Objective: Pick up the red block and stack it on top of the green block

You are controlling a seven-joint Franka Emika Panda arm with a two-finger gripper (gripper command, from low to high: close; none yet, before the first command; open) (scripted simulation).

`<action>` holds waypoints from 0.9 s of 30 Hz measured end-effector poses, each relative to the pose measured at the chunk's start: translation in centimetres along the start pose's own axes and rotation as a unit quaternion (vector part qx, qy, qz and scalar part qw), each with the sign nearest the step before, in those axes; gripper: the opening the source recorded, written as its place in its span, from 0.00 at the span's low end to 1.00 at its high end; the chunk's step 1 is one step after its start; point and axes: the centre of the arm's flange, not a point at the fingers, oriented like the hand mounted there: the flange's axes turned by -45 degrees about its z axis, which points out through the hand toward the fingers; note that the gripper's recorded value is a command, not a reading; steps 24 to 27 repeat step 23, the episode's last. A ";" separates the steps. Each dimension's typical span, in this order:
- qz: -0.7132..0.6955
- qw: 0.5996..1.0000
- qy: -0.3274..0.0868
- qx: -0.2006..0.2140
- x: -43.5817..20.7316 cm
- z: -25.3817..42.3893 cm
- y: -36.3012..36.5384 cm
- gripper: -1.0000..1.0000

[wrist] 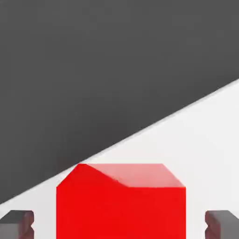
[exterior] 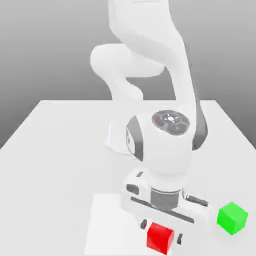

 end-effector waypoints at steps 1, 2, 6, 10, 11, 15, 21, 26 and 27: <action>0.000 1.000 0.000 0.000 0.0 0.0 0.0 0.00; 0.000 1.000 0.001 0.000 0.0 0.0 0.0 0.00; 0.001 1.000 0.000 0.001 0.1 -1.7 0.0 0.00; -0.042 0.999 -0.001 0.001 -1.7 -6.0 -2.2 0.00; -0.080 0.997 -0.001 0.001 -3.3 -6.6 -4.2 0.00; -0.239 0.971 -0.001 0.001 -11.2 -8.5 -11.3 0.00; -0.302 0.953 0.000 0.000 -14.7 -3.8 -13.9 1.00; -0.302 0.953 0.000 0.000 -14.7 -3.8 -13.9 1.00; -0.302 0.953 0.000 0.000 -14.7 -3.8 -13.9 1.00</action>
